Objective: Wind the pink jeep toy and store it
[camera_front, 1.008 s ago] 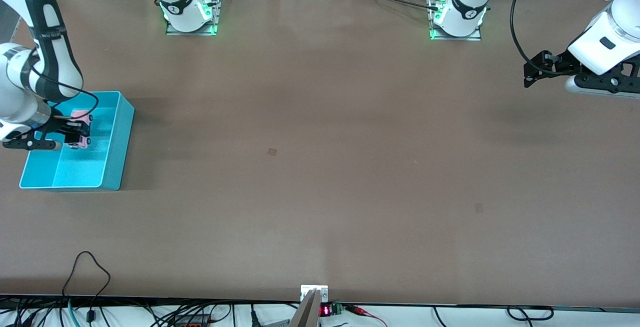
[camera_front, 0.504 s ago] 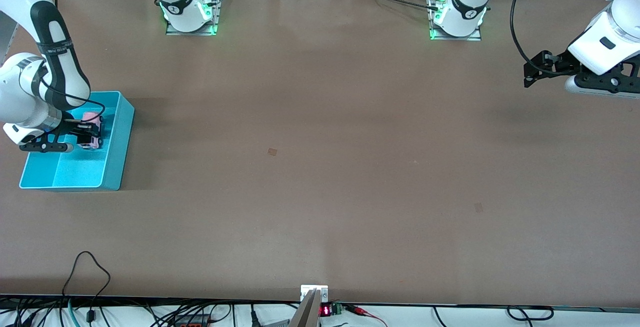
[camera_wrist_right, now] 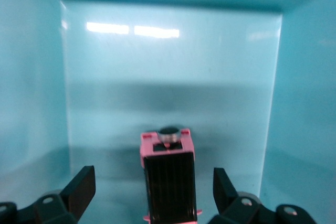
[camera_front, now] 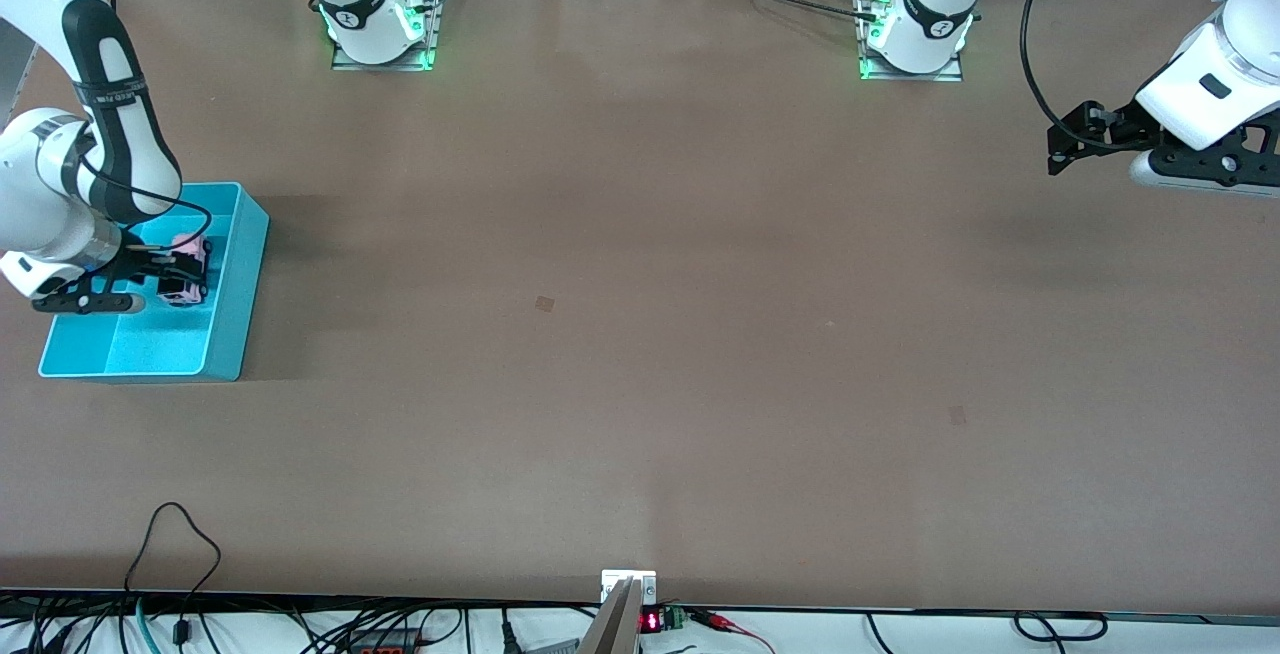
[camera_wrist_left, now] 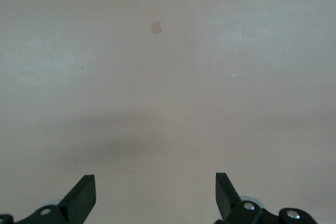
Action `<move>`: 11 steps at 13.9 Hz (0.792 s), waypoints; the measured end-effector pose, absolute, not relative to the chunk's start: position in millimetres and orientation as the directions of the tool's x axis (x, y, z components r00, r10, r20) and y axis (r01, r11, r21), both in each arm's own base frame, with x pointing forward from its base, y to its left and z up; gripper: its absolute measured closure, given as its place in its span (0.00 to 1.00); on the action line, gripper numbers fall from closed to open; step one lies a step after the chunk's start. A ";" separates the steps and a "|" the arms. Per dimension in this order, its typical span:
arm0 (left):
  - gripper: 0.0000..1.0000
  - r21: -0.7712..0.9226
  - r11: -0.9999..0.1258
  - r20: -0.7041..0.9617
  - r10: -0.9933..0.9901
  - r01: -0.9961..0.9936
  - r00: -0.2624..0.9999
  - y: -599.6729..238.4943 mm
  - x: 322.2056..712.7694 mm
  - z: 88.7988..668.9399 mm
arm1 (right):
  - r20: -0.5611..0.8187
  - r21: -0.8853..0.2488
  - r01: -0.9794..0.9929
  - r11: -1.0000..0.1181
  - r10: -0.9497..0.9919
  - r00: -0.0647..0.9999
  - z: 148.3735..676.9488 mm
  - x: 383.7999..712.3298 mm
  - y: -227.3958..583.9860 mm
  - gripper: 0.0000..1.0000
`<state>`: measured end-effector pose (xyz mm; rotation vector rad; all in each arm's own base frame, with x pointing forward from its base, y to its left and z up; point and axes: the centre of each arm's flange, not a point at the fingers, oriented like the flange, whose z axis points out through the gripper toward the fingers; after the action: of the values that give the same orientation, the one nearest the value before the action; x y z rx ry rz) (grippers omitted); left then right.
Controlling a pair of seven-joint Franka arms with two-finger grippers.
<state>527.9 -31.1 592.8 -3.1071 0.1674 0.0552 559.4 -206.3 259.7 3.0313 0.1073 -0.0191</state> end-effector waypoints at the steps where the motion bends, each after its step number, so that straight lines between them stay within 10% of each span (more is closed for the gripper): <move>1: 0.00 -0.028 -0.994 -0.037 -0.107 -0.108 0.994 -31.1 527.9 592.8 | 0.003 0.108 0.102 -0.989 0.103 0.995 278.1 566.3 -197.3 0.00; 11: 0.00 -0.028 -0.994 -0.037 -0.107 -0.108 0.994 -31.0 527.9 592.8 | 0.040 0.050 0.175 -0.983 0.177 0.983 416.1 588.2 -109.3 0.00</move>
<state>527.9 -31.0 592.8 -3.1071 0.1673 0.0552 588.2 -109.3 416.1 3.0828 0.2739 0.0689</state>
